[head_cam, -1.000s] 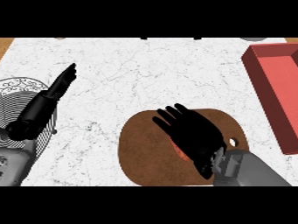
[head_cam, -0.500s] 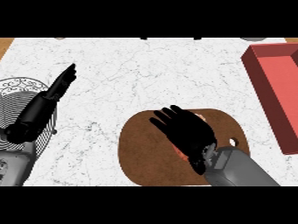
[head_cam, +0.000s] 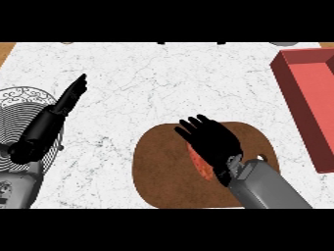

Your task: Pick the sweet potato from the cutting board and place it in the cardboard box

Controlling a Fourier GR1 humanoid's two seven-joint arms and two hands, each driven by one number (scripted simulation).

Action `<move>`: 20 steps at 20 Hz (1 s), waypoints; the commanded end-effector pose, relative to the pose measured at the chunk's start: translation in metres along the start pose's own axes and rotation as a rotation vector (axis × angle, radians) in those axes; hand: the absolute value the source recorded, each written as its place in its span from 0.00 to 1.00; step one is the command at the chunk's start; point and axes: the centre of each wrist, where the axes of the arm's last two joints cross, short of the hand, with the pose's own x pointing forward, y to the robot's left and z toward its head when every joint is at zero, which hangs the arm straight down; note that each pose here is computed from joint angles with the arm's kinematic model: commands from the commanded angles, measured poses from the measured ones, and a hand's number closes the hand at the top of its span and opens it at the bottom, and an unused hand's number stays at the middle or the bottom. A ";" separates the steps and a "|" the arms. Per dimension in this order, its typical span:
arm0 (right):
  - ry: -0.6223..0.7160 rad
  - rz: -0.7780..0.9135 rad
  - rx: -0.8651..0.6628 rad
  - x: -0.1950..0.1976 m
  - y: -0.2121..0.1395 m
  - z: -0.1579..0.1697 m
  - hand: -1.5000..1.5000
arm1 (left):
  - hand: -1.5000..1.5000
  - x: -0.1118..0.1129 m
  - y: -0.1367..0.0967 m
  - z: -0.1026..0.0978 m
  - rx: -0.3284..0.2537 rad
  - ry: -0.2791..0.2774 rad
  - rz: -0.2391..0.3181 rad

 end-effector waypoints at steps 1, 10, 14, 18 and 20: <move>-0.012 -0.028 0.013 -0.004 0.007 -0.022 0.00 | 0.50 -0.002 0.004 -0.003 0.003 0.020 -0.002; -0.180 0.072 -0.102 0.016 0.023 -0.038 1.00 | 0.50 -0.007 0.007 0.008 -0.006 -0.007 0.004; -0.171 0.076 -0.196 0.011 0.020 -0.026 1.00 | 0.50 0.010 0.004 0.003 -0.001 -0.007 0.012; 0.082 -0.113 -0.248 -0.053 0.001 -0.039 1.00 | 0.50 0.000 0.005 -0.002 -0.004 -0.004 0.002; 0.301 -0.263 -0.282 -0.081 -0.013 -0.038 1.00 | 0.50 0.008 0.005 -0.004 -0.008 -0.027 -0.007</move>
